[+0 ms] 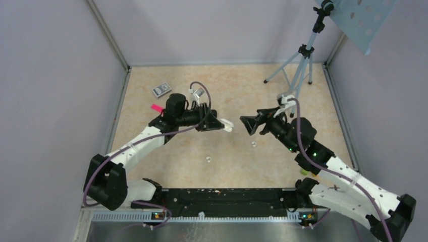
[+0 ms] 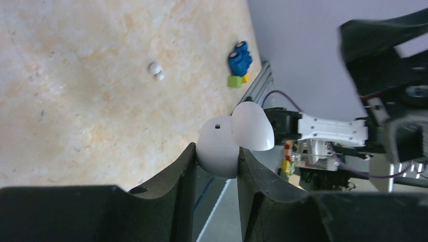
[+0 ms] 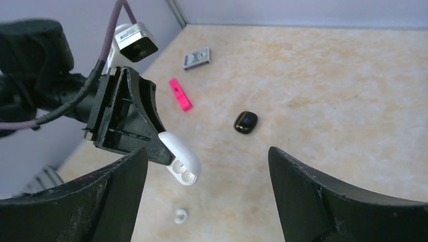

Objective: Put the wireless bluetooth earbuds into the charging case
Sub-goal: Pass from the left arm to the right

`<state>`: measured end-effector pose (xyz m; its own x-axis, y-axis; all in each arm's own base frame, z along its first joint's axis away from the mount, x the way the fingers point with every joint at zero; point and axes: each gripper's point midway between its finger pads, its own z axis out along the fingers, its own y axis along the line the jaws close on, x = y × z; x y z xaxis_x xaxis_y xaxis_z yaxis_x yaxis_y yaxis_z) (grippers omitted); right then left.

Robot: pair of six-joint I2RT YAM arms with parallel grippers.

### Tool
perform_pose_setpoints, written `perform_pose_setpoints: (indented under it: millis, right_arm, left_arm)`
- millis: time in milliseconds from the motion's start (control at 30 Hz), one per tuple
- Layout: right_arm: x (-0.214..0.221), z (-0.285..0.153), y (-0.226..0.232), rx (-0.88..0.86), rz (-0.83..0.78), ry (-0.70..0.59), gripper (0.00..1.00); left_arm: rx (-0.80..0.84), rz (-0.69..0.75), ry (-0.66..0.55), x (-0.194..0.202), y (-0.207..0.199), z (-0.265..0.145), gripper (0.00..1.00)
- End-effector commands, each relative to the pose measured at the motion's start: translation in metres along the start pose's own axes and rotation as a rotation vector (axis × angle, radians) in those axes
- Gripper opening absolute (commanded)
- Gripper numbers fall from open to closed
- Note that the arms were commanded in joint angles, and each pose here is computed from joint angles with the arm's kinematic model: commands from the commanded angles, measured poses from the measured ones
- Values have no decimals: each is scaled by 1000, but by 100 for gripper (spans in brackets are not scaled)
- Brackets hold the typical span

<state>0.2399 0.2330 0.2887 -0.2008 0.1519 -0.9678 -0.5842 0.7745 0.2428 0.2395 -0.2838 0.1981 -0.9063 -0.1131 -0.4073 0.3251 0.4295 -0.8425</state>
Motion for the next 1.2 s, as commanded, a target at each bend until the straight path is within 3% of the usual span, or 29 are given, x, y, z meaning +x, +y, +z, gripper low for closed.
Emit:
perform_pose_setpoints:
  millis: [0, 233, 400, 633, 1167]
  right_arm:
    - [-14, -11, 10, -104, 473, -134, 87]
    - [-21, -18, 40, -316, 597, -194, 87]
    - [-19, -18, 49, -406, 646, -226, 77]
    - [-21, -8, 62, -501, 673, -241, 72]
    - [-27, 17, 69, -551, 697, -267, 67]
  left_arm:
    - [181, 41, -115, -37, -57, -21, 0]
    - [311, -5, -139, -53, -87, -35, 0]
    - [352, -25, -152, -58, -96, -42, 0]
    - [385, -53, -149, -57, -101, -46, 0]
    - [396, -59, -137, -51, -98, -49, 0]
